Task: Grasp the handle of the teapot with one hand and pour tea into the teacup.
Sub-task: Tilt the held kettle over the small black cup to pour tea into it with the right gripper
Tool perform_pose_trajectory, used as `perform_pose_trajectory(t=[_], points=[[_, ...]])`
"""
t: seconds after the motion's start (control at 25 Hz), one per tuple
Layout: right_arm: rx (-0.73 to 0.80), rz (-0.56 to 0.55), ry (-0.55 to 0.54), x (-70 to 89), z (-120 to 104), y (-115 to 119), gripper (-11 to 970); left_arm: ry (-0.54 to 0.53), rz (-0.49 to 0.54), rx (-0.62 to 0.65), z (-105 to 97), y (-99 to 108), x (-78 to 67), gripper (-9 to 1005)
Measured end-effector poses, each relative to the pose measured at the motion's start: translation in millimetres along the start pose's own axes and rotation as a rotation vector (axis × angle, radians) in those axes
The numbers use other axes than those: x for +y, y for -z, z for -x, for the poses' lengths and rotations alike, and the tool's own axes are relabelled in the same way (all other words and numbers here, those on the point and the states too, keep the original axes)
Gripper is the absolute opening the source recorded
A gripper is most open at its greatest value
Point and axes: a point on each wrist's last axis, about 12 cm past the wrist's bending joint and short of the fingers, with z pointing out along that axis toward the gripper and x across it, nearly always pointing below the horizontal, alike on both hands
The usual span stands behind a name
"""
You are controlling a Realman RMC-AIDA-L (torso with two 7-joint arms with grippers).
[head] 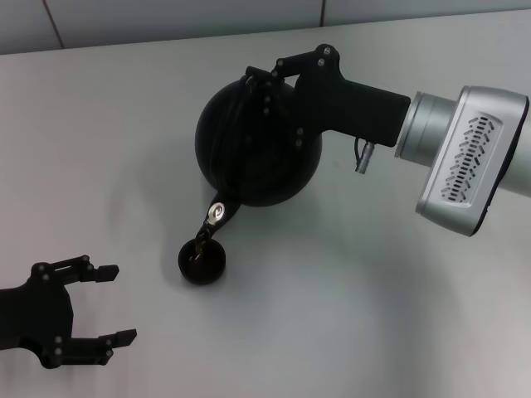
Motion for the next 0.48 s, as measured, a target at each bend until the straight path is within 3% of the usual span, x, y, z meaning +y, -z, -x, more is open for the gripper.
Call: perform_pose_trajectory(t=[0.48], points=[[-0.002, 0.001, 0.014, -0.7, 0.5, -0.5, 80, 0.001, 0.002, 0.0, -0.3, -0.2, 0.0, 863]])
